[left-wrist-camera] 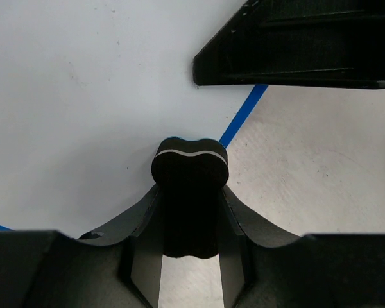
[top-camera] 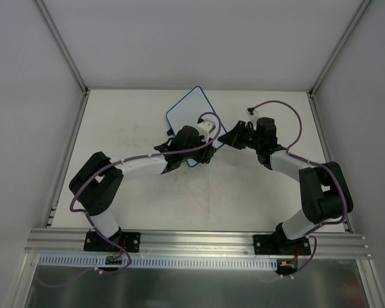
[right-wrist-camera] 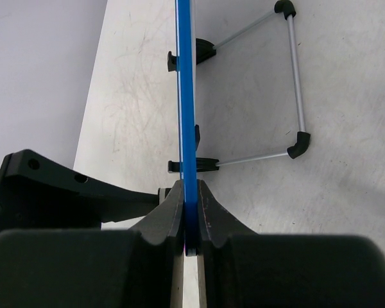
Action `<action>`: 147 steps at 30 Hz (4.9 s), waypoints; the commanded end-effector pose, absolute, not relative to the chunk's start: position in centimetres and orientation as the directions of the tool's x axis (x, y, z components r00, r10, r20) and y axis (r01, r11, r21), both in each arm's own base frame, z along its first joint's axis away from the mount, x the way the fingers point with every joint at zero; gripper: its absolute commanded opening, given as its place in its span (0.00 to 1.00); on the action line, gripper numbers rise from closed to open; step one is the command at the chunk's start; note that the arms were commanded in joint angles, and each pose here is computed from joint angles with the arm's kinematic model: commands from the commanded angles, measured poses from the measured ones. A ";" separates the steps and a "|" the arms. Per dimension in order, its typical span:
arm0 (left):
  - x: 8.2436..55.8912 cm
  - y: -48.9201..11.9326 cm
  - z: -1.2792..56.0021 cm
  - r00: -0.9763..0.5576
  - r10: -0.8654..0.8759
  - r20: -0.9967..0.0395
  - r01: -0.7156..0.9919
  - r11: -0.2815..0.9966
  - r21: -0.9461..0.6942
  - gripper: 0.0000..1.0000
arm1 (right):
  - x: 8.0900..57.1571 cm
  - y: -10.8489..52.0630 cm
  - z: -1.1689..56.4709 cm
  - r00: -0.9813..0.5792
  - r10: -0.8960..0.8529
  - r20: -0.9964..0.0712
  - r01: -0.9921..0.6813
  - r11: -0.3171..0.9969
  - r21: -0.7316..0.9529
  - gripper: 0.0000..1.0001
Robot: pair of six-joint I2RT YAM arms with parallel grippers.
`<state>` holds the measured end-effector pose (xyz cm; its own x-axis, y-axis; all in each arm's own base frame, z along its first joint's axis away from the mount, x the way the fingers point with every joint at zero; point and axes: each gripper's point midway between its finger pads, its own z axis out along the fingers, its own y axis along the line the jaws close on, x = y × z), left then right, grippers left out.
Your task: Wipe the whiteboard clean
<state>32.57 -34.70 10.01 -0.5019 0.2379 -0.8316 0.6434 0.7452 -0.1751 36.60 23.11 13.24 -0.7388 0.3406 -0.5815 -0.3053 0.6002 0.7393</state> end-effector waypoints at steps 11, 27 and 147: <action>31.3 -26.7 3.1 -0.799 0.170 -0.577 0.390 0.877 -0.282 0.00 | 35.7 24.0 12.9 -0.748 0.271 -0.606 -0.338 0.631 0.699 0.00; 35.6 -29.5 10.3 -0.657 0.142 -0.740 0.489 0.827 -0.276 0.00 | 35.6 24.1 12.9 -0.748 0.268 -0.607 -0.340 0.630 0.698 0.00; 31.4 -7.4 11.6 -0.639 -0.276 -0.718 -0.166 0.961 -0.222 0.84 | 34.8 25.2 13.8 -0.765 0.238 -0.598 -0.374 0.592 0.714 0.00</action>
